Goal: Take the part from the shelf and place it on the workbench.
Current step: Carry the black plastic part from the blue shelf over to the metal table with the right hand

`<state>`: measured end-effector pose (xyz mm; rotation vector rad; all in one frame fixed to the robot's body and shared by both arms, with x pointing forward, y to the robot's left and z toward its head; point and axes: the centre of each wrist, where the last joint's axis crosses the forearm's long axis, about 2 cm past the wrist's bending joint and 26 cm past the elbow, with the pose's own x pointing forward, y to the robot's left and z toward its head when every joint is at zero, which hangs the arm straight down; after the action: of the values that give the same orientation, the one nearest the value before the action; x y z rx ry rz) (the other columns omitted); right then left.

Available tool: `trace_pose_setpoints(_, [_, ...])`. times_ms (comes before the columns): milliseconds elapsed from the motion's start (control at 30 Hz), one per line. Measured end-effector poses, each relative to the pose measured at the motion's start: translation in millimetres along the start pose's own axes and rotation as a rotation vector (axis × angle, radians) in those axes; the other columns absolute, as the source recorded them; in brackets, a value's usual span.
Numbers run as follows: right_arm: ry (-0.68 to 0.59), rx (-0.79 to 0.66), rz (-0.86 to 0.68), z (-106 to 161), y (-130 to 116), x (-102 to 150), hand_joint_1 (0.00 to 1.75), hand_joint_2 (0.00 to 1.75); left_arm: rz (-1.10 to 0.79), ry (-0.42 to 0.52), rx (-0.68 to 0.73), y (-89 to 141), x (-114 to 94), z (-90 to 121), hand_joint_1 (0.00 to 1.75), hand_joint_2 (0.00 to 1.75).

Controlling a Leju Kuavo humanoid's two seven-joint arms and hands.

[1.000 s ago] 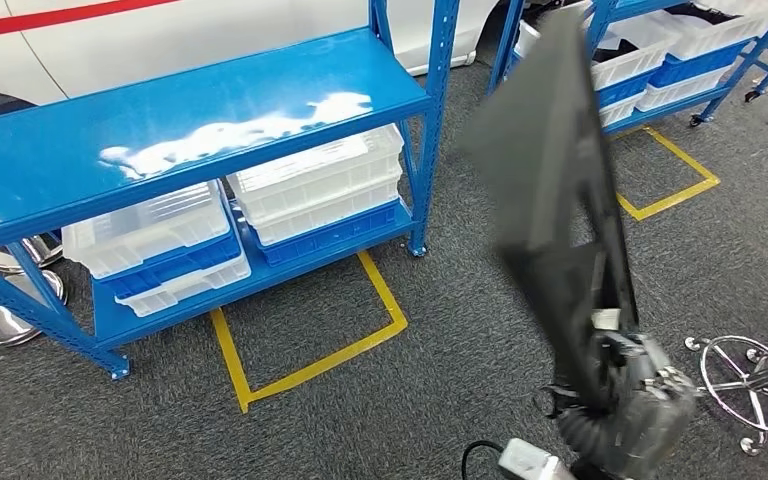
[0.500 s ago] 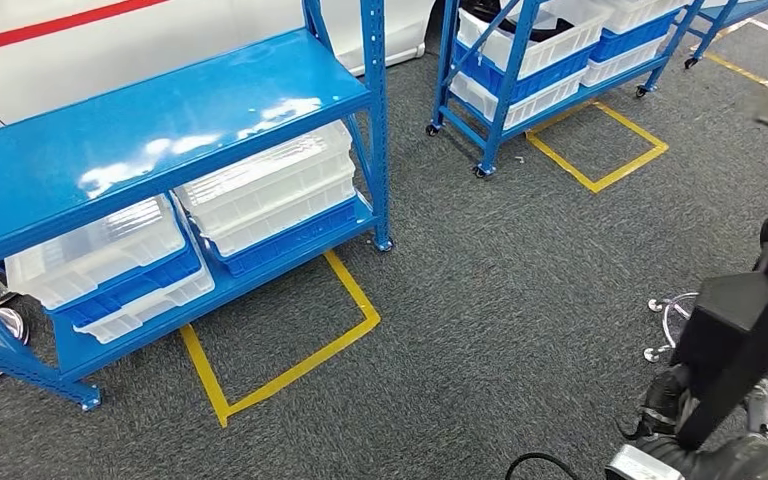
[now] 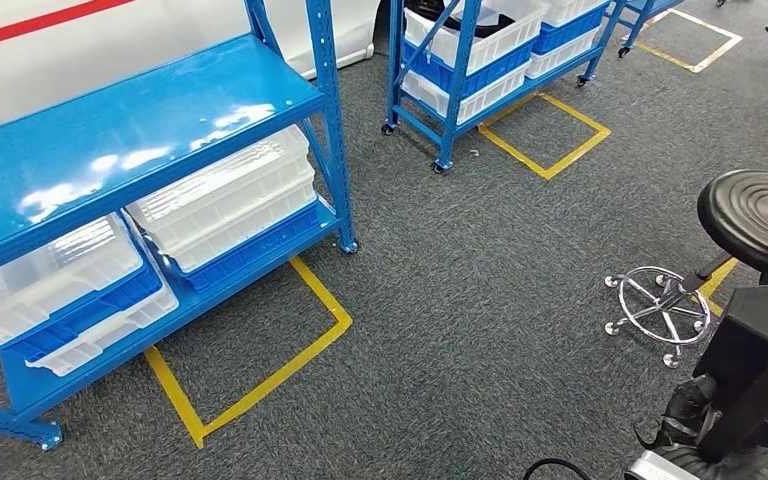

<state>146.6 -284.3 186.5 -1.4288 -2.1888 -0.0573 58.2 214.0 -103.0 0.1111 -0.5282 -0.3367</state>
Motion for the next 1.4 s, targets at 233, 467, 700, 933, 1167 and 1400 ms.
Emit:
trace_pose_setpoints(233, [-0.004,0.014,0.021,2.3,-4.3,-1.2,1.75,1.75,0.002,0.007,-0.003,-1.4,-2.3,1.2,0.0,1.75])
trace_pose_setpoints(467, [-0.009,0.012,0.03,1.7,-7.6,-1.1,1.75,1.75,0.004,0.003,-0.001,-0.7,-0.5,0.4,0.0,1.75])
trace_pose_setpoints(700, [-0.009,0.006,0.033,0.7,-8.4,-1.2,1.75,1.75,0.002,0.007,-0.003,-1.4,-2.7,1.3,0.0,1.75])
trace_pose_setpoints(933, [-0.005,-0.006,0.032,-0.7,-8.3,-2.7,1.75,1.75,-0.002,0.003,0.0,0.2,-1.7,0.5,0.0,1.75])
trace_pose_setpoints(1167, [-0.006,-0.016,0.038,-2.6,-8.6,-5.1,1.75,1.75,-0.001,-0.001,-0.001,-0.2,-2.1,0.8,0.0,1.75])
trace_pose_setpoints(1400, [-0.003,-0.019,0.042,-2.8,-8.8,-6.6,1.75,1.75,-0.005,-0.006,-0.001,0.7,-0.6,0.0,0.0,1.75])
